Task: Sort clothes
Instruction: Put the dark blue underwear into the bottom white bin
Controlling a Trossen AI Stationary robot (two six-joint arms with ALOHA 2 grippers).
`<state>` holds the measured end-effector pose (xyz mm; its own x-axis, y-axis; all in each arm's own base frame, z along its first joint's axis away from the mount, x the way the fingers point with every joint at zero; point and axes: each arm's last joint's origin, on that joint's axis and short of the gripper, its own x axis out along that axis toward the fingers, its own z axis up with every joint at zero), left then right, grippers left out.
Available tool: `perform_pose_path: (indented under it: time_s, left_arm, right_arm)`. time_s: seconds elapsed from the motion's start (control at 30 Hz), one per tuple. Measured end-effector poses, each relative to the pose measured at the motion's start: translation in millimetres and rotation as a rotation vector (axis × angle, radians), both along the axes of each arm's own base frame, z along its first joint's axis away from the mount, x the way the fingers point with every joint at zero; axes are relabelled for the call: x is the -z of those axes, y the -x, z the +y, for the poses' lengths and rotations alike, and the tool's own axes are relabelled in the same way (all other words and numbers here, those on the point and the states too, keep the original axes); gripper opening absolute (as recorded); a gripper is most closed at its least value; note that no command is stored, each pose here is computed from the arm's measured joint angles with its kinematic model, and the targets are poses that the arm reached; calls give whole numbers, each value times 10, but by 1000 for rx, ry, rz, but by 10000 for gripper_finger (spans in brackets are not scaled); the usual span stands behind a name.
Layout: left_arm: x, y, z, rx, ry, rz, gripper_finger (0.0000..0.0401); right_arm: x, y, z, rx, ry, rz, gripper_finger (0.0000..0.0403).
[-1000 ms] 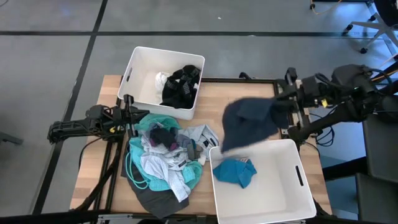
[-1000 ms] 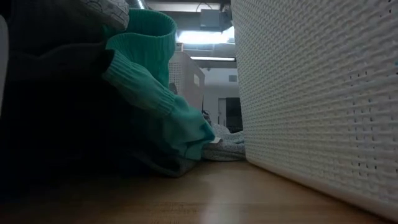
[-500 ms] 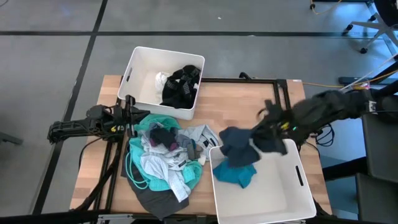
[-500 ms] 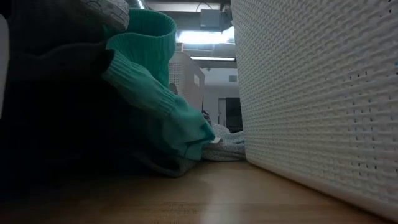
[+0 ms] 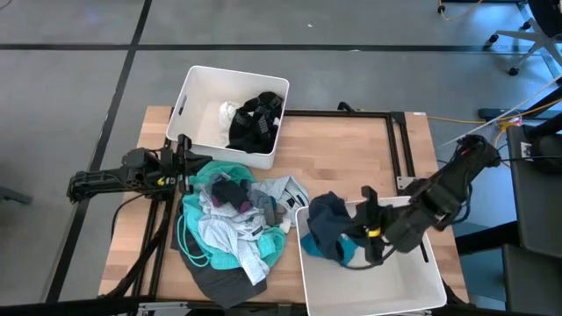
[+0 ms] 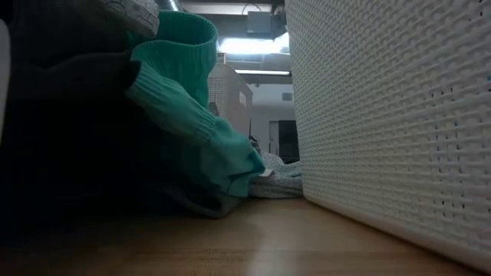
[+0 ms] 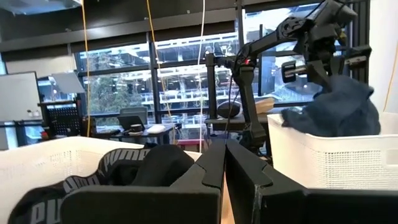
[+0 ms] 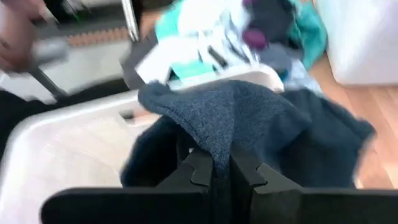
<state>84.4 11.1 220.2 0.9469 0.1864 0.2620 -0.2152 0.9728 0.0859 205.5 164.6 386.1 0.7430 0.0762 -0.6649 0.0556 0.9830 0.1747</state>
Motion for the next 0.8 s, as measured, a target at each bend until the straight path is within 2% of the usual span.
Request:
perform_pose_path:
  time_s: [0.07, 0.17, 0.3, 0.63, 0.8]
  left_arm:
    - [-1, 0, 0, -6, -22, 3, 4]
    - [-2, 0, 0, -7, -27, 4, 4]
    - [-2, 0, 0, 1, 4, -2, 4]
    - [-2, 0, 0, 15, 54, -12, 4]
    - [-1, 0, 0, 13, 44, -10, 4]
  right_arm:
    - [86, 1, 9, 21, 1, 80, 21]
    - [213, 34, -14, 129, -34, 224, 21]
    - [327, 81, -1, 197, -27, 354, 21]
    - [470, -25, 66, 235, 60, 367, 26]
    - [492, -78, 90, 241, 48, 351, 82]
